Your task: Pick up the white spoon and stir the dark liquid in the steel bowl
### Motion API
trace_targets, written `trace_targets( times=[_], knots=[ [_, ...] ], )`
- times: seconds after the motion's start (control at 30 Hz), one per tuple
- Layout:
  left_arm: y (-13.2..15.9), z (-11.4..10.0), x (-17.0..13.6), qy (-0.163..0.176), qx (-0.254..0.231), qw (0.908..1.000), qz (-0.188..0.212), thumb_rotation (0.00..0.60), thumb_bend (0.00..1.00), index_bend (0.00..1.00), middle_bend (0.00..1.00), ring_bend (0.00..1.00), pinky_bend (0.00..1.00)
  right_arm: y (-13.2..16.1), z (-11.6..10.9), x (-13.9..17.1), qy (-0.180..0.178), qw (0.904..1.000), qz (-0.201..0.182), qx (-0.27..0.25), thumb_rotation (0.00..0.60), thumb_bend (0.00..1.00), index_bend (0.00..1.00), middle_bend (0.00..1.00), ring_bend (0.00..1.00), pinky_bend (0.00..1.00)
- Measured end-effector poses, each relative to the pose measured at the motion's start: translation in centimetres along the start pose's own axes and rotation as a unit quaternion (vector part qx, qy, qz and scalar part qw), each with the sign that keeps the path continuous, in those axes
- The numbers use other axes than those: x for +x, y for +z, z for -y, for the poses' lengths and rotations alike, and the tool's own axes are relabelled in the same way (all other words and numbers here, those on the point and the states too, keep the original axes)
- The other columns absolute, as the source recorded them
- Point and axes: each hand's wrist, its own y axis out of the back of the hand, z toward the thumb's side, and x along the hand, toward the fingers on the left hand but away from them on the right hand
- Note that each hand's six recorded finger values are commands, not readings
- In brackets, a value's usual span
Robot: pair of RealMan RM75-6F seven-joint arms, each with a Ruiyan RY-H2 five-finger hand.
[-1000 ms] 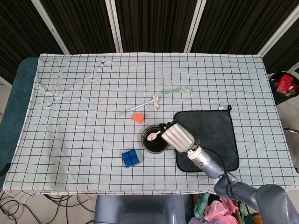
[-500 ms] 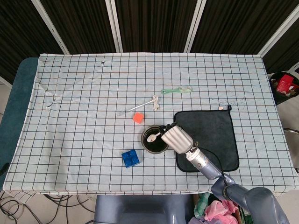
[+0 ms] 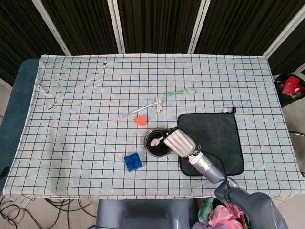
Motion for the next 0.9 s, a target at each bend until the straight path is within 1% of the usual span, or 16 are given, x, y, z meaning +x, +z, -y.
trace_targets(
  times=[0.23,0.43,0.57,0.9],
  knots=[
    [0.0,0.0,-0.1,0.001,0.0,1.0,0.0,0.6,0.2,0.09,0.01,0.0,0.0,0.6,0.5,0.1,0.004,0.9999,-0.014,0.004,0.6,0.37,0.68,0.87,0.98,1.0],
    [0.0,-0.1,-0.1,0.002,-0.001,1.0,0.0,0.6,0.2,0.09,0.01,0.0,0.0,0.9,0.8,-0.3,0.008,0.9998,-0.018,0.002,0.6,0.37,0.68,0.87,0.98,1.0],
    [0.1,0.0,-0.2,-0.002,-0.004,1.0,0.005,0.6,0.2,0.09,0.01,0.0,0.0,1.1,0.9,-0.7,0.007,0.9997,-0.024,0.006,0.6,0.37,0.68,0.87,0.98,1.0],
    [0.2,0.0,-0.3,-0.005,-0.003,0.9999,0.009,0.6,0.2,0.09,0.01,0.0,0.0,0.1,1.9,-1.4,0.022,0.9996,-0.01,0.014,0.6,0.37,0.68,0.87,0.98,1.0]
  ],
)
